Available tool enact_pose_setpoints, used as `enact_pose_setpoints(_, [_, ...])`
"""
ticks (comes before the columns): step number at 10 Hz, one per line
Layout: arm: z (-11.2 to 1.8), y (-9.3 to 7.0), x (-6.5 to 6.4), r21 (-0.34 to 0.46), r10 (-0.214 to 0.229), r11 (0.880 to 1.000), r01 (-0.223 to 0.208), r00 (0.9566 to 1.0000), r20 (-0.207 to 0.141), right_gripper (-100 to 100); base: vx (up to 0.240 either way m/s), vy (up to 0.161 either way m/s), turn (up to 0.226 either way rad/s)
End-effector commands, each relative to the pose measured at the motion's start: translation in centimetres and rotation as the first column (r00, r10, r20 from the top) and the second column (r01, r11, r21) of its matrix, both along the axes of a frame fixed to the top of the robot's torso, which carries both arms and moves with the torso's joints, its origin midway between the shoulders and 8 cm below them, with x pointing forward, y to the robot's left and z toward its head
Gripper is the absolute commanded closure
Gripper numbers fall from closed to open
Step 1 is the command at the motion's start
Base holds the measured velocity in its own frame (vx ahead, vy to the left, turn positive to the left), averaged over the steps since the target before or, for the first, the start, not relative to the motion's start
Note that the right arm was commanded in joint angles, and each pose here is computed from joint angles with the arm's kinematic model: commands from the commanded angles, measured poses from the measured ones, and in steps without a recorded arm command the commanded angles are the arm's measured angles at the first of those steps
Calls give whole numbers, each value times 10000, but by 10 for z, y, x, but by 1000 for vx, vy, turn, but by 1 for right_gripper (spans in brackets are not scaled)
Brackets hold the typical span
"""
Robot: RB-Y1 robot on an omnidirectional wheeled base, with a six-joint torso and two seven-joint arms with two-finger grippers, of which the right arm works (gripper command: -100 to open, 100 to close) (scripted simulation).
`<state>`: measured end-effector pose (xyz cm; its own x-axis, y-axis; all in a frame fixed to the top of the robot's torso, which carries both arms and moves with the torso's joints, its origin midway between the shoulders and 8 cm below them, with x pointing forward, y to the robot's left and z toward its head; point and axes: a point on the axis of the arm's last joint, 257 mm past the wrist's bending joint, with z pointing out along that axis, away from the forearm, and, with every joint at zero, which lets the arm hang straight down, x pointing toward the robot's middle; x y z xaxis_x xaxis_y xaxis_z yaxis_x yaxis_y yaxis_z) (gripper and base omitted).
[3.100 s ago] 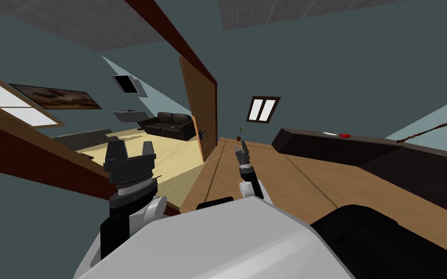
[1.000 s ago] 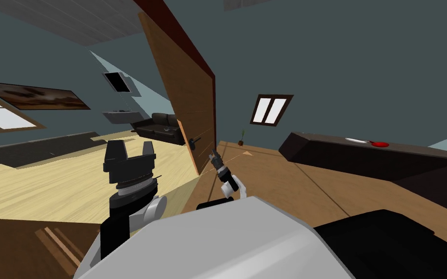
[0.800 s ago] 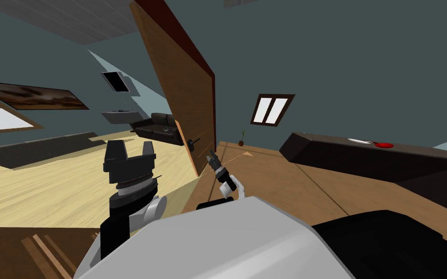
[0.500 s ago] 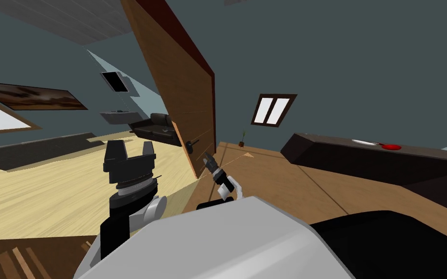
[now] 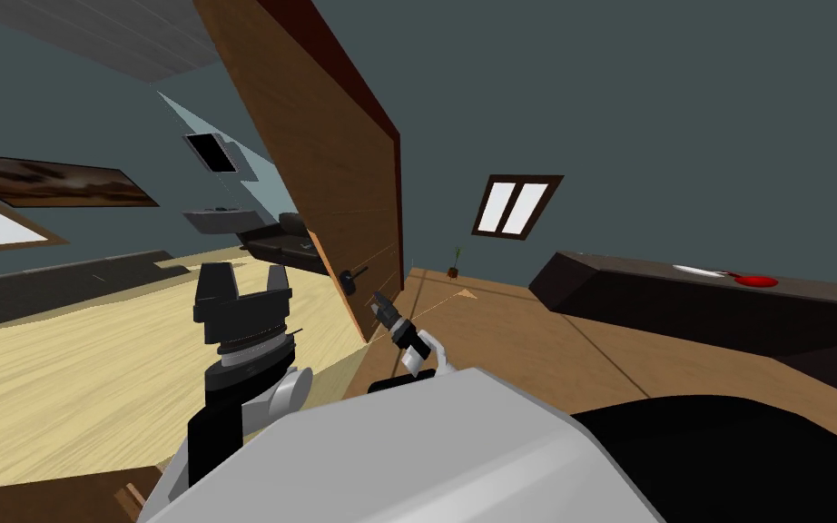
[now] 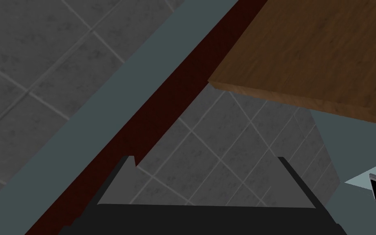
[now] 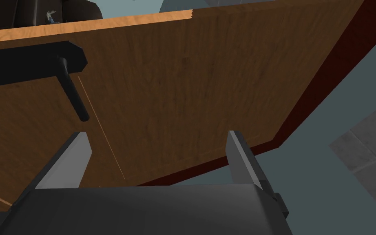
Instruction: Push the door open
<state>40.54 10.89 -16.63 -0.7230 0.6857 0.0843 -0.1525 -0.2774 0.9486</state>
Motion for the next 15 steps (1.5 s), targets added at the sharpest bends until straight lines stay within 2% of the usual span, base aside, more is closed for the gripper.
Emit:
enact_pose_setpoints(1, [-11, 14, -8, -206, 398, 9990, -401, 9991, -159, -100, 203, -31, 10])
enact_pose_setpoints(4, [-24, 31, -16, -475, 848, 9951, -864, 9958, -338, -100, 167, -42, 5])
enact_pose_setpoints(7, [-41, 49, -25, -823, 1352, 9868, -1395, 9893, -551, -100, 148, -47, 7])
enact_pose_setpoints(8, [-51, 59, -30, -1033, 1623, 9802, -1687, 9844, -673, -100, 189, -49, 5])
enact_pose_setpoints(12, [-76, 79, -43, -1577, 2225, 9589, -2357, 9701, -966, -100, 188, -54, 8])
enact_pose_setpoints(13, [-85, 85, -48, -1783, 2419, 9496, -2579, 9644, -1070, -100, 204, -57, 11])
enact_pose_setpoints(15, [-97, 92, -54, -2063, 2662, 9356, -2864, 9563, -1206, -100, 181, -41, 5])
